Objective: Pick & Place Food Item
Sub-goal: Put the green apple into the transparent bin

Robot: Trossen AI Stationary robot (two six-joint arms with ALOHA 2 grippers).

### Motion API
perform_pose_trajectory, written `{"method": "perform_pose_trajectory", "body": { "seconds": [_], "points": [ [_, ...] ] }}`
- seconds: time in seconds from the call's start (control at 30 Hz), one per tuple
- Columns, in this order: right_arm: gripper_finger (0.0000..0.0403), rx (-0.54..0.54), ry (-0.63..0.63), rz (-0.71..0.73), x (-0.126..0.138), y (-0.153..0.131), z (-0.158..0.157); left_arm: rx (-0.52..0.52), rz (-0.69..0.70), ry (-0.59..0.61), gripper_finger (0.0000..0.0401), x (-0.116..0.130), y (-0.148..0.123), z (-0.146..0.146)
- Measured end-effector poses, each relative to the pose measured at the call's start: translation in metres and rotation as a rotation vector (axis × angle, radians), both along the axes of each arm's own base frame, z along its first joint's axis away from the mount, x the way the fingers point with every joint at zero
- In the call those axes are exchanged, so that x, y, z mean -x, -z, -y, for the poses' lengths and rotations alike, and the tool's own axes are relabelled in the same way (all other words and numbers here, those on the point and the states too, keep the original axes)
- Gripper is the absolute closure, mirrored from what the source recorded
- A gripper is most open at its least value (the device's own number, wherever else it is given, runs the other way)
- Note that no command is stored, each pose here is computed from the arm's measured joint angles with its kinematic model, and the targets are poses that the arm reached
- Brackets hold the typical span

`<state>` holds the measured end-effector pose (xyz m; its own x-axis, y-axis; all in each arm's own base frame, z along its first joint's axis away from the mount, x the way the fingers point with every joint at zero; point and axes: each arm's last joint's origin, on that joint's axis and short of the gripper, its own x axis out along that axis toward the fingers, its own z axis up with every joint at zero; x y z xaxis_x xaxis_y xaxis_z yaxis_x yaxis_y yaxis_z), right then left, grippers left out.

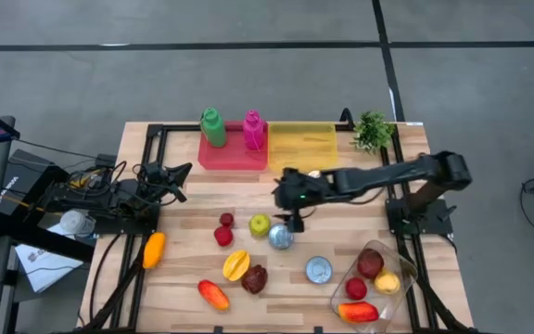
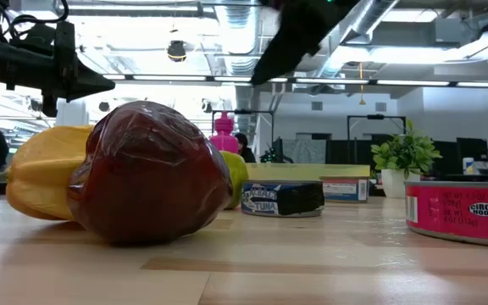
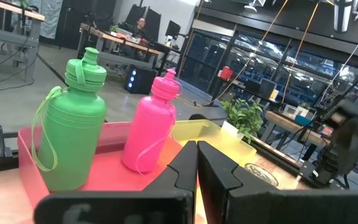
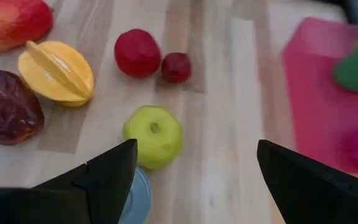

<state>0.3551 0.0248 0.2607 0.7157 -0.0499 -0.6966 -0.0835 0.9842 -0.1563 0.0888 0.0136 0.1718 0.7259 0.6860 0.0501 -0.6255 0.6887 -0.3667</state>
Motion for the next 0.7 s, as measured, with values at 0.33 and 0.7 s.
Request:
{"method": "perform_pose_trajectory", "body": {
  "seconds": [0.33,0.7],
  "points": [
    [0.0071,0.014,-0.111,-0.102,-0.066,0.051,-0.007,0.000,0.000,0.000,0.0400,0.000,0.000,0.000],
    [0.0065,-0.038,-0.153,-0.216,-0.087,0.084,-0.014,0.000,0.000,0.000,0.0400,0.000,0.000,0.000]
  ]
}}
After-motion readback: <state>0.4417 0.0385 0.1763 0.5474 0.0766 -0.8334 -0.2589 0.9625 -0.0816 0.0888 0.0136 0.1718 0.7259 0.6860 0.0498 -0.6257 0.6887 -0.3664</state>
